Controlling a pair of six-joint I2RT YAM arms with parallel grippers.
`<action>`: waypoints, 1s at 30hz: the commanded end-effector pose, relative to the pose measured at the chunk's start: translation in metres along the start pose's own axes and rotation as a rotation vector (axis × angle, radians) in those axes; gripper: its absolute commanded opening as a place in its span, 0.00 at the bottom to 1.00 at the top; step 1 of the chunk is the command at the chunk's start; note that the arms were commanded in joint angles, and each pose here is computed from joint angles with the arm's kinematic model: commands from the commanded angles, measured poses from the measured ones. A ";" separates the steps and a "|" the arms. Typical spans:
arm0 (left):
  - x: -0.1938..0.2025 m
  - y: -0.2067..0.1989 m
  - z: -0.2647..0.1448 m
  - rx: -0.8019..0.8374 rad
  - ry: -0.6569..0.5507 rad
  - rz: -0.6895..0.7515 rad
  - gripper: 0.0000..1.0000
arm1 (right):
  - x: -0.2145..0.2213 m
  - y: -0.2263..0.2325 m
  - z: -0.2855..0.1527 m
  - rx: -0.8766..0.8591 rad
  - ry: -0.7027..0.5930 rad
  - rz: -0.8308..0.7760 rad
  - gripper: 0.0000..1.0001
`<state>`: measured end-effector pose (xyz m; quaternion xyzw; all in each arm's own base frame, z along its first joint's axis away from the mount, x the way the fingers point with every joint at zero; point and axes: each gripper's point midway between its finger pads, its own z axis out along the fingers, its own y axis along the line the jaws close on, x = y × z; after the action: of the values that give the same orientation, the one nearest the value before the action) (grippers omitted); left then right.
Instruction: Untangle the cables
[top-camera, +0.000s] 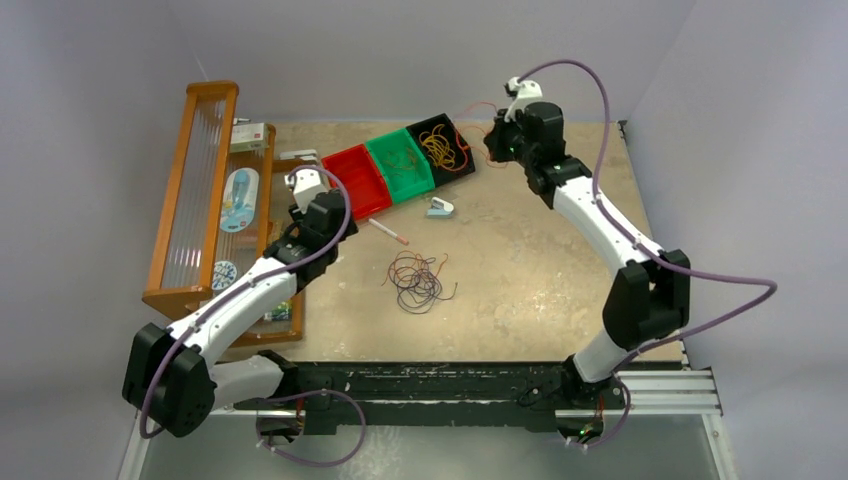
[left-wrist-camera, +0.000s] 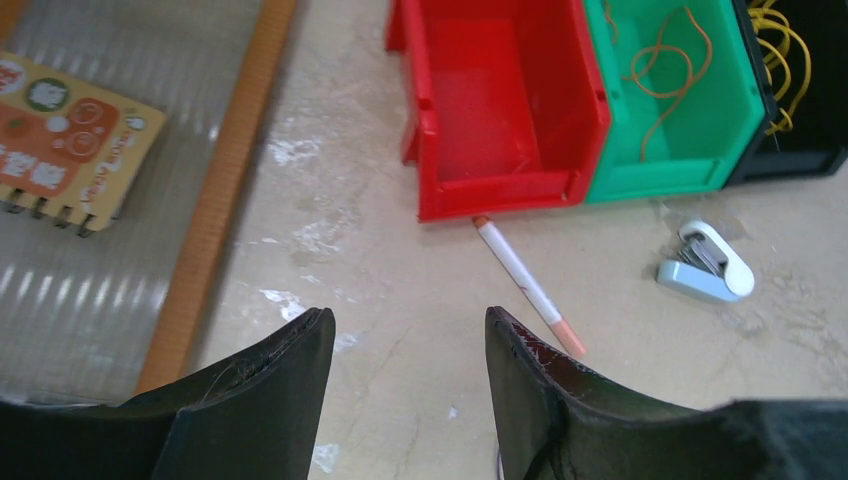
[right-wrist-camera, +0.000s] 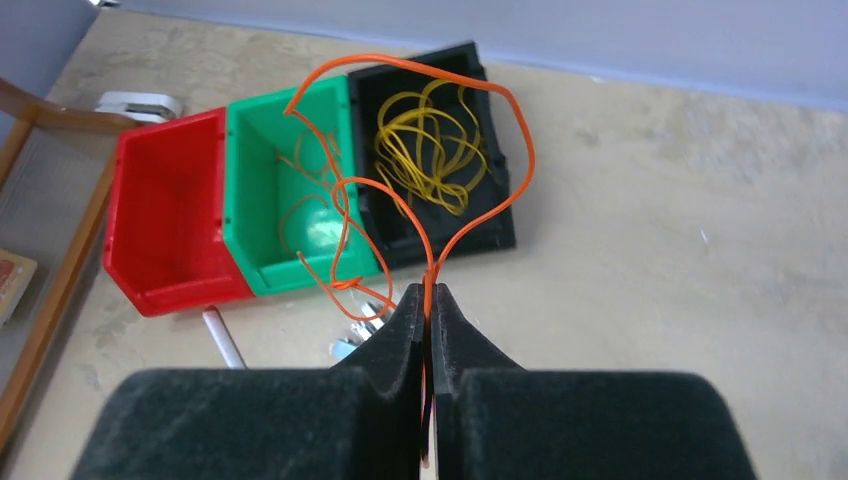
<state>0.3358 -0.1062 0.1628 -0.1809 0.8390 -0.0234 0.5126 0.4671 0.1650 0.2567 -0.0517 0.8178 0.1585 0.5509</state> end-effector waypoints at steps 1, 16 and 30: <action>-0.021 0.013 -0.007 -0.018 -0.022 -0.067 0.57 | -0.041 0.045 0.016 -0.142 -0.091 -0.124 0.00; -0.062 0.048 -0.039 -0.114 -0.121 -0.023 0.57 | -0.011 0.085 0.127 0.053 -0.008 -0.277 0.00; -0.076 0.059 -0.050 -0.151 -0.164 0.010 0.57 | 0.040 0.146 0.173 -0.072 0.057 -0.317 0.00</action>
<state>0.3052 -0.0387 0.2169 -0.2079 0.8100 0.0562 0.5455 0.5622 0.3465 0.1604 -0.1993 0.8287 0.0797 0.5168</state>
